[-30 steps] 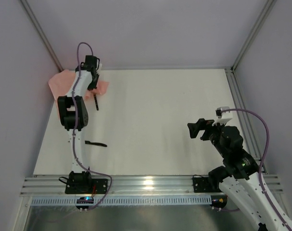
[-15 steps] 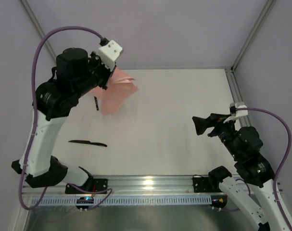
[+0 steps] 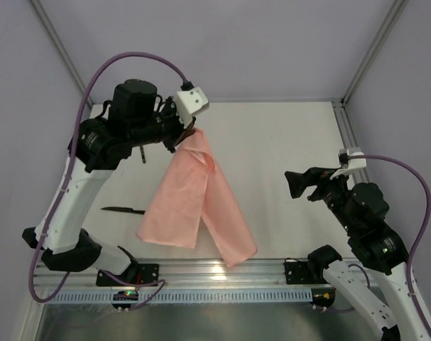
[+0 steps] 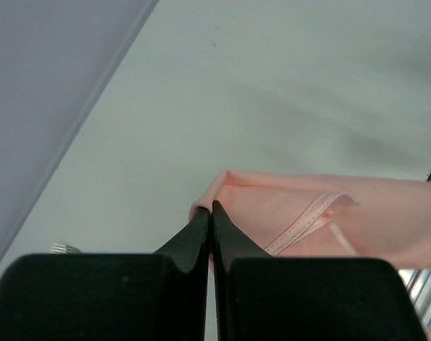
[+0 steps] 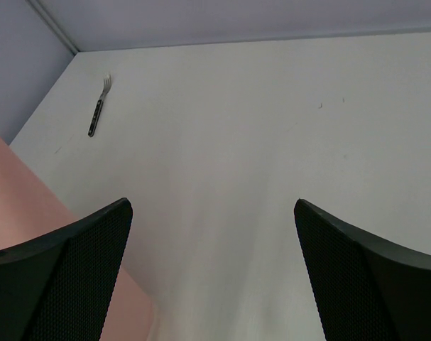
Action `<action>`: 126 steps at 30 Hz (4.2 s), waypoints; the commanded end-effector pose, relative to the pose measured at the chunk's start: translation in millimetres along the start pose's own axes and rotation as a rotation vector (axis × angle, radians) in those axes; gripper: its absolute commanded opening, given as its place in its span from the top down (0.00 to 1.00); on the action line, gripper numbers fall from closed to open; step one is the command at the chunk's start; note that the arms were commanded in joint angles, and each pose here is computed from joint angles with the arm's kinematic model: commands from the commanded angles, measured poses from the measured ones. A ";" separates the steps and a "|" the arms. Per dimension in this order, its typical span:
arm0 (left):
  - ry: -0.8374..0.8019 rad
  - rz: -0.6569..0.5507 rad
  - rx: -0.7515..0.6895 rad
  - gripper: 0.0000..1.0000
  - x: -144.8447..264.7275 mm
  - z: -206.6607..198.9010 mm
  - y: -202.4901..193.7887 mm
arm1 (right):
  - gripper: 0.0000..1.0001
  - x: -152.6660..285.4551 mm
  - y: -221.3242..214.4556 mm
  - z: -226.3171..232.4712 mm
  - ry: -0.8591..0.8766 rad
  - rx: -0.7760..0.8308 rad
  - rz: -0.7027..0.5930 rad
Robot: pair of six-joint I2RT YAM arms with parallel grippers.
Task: Fold the napkin into a case and place the utensils inside
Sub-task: Move the crumpled napkin to the center of the board, then pick up the crumpled napkin from the center of the board.
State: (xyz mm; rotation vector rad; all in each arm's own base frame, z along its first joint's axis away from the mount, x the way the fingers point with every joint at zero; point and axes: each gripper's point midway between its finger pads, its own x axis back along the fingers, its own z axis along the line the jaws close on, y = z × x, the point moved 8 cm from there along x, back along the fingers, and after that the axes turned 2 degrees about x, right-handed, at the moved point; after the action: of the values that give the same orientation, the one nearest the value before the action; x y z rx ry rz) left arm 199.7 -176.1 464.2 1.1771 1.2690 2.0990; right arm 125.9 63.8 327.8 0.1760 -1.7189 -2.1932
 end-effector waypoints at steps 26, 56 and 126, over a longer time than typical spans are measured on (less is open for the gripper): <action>0.162 0.399 0.466 0.27 -114.9 118.1 -144.2 | 0.41 -131.0 -146.4 54.6 0.210 0.033 0.528; 0.032 0.734 0.530 0.16 -35.8 10.9 -316.3 | 0.63 -211.0 -264.2 158.2 0.044 0.314 0.893; 0.071 0.624 0.015 1.00 -90.7 -41.7 -341.7 | 0.96 -206.0 -259.0 132.8 -0.160 0.323 0.787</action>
State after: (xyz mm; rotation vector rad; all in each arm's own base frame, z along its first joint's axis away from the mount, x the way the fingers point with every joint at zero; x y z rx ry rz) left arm 191.5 -95.2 112.6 1.7311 1.0403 2.5338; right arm 232.1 327.0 83.1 -0.4703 -1.7421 -1.4087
